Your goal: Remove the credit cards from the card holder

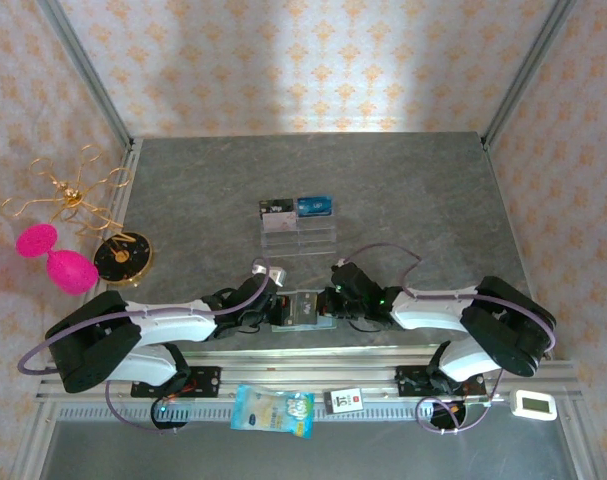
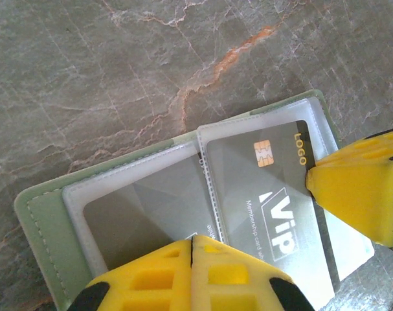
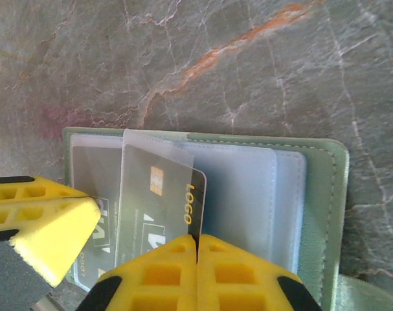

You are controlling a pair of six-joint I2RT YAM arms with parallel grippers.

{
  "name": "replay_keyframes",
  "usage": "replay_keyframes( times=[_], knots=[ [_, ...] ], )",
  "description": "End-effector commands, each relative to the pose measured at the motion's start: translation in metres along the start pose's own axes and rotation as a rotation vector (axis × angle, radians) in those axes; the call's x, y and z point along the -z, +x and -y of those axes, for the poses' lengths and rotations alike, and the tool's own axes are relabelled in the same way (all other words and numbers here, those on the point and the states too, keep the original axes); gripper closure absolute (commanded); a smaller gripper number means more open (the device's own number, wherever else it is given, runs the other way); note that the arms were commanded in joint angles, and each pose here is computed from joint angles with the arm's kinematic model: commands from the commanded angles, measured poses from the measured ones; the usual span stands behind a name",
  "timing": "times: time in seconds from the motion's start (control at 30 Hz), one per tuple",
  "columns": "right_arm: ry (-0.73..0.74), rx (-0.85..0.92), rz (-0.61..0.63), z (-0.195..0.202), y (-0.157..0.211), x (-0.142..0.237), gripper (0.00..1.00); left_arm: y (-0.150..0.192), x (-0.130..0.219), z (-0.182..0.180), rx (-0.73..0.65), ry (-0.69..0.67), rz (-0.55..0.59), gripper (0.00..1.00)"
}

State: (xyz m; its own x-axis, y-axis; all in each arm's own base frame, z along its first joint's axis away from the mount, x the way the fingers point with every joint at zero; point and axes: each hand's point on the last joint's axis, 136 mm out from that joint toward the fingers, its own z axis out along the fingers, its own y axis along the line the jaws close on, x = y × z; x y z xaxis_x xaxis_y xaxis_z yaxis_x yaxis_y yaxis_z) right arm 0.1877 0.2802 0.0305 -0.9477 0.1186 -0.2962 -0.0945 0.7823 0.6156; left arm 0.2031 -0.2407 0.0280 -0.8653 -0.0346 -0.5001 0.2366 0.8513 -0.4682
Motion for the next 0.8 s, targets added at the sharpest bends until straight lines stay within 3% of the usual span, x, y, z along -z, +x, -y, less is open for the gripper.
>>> replay_keyframes(
  times=[0.0,0.2,0.43,0.77],
  knots=[
    [0.095,0.007,0.008,0.023,0.002,0.003,1.00,0.004,0.003,-0.016,0.007,-0.057,-0.002,1.00],
    [0.144,0.026,0.039,0.040,0.001,0.019,1.00,0.008,0.000,-0.021,0.010,-0.060,-0.013,1.00],
    [0.144,0.167,-0.015,0.029,0.001,0.022,1.00,-0.002,0.002,-0.015,-0.011,-0.041,0.007,1.00],
    [0.005,0.154,0.002,-0.004,-0.006,0.019,1.00,-0.032,0.024,0.017,-0.008,0.047,0.091,1.00]
  ],
)
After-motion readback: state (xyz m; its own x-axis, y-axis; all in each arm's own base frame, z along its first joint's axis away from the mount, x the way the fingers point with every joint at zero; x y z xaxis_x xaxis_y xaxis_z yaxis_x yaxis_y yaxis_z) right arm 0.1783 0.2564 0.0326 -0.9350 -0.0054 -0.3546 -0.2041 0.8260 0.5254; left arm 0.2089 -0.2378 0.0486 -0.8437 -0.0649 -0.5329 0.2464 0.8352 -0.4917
